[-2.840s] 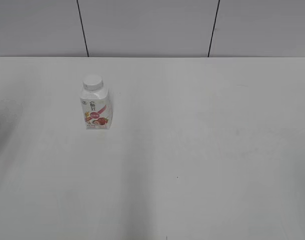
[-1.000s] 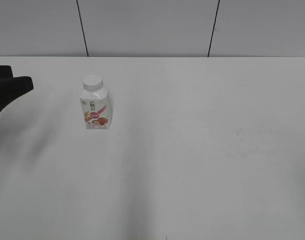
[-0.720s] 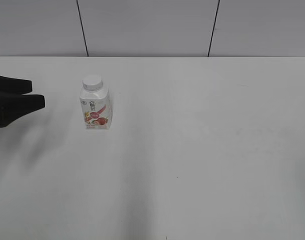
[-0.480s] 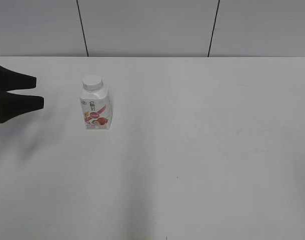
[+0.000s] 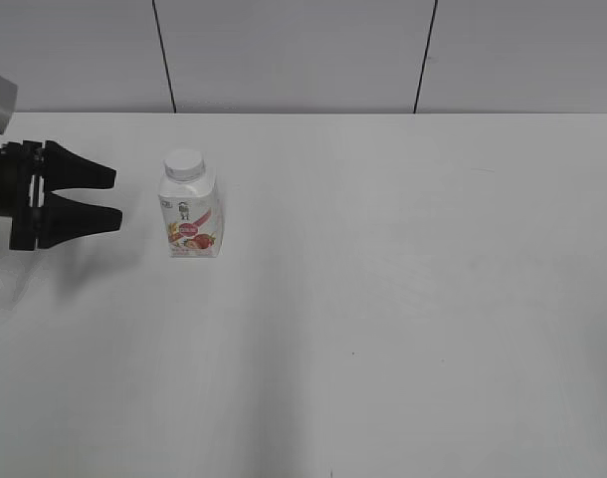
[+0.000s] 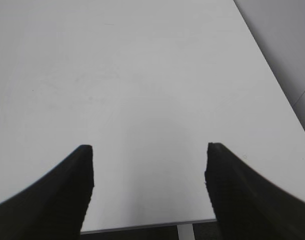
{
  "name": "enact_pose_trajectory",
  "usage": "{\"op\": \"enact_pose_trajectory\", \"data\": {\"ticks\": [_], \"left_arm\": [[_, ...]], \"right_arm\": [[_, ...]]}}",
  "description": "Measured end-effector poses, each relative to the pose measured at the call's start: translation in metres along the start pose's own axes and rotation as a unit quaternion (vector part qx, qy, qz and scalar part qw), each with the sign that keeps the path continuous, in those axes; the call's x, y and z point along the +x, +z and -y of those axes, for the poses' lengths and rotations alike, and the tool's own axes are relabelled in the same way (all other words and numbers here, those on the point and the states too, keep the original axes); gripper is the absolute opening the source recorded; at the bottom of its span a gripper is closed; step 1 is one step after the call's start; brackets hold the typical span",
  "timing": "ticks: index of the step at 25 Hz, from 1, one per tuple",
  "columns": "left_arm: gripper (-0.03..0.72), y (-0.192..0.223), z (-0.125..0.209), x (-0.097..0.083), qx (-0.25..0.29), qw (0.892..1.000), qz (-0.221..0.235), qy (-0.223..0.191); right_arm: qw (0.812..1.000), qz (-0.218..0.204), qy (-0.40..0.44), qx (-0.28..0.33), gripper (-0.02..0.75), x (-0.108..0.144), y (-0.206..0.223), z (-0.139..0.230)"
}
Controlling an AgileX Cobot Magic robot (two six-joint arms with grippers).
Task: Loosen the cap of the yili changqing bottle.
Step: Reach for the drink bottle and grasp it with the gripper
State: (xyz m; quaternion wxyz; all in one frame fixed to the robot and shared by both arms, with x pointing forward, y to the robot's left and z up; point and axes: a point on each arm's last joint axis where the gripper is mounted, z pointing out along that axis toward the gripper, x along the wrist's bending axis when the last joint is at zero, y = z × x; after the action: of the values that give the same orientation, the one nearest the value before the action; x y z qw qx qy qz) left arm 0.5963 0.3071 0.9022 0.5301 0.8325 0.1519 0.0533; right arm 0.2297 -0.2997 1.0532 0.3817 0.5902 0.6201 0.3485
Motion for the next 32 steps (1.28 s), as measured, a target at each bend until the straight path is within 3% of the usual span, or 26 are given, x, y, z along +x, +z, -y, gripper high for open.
{"op": "enact_pose_trajectory", "data": {"ticks": [12, 26, 32], "left_arm": [[0.550, 0.031, 0.017, 0.027, 0.004, 1.000, 0.025, -0.006], [0.531, 0.043, 0.010, 0.023, 0.006, 0.999, 0.040, 0.004], [0.485, 0.052, 0.006, 0.019, 0.008, 0.999, 0.052, 0.010]], "right_arm": [[1.000, 0.000, 0.000, 0.000, 0.552, 0.000, 0.000, 0.000], [1.000, 0.000, 0.000, 0.000, 0.552, 0.000, 0.000, 0.000], [1.000, 0.000, 0.000, 0.000, 0.552, 0.000, 0.000, 0.000]]}}
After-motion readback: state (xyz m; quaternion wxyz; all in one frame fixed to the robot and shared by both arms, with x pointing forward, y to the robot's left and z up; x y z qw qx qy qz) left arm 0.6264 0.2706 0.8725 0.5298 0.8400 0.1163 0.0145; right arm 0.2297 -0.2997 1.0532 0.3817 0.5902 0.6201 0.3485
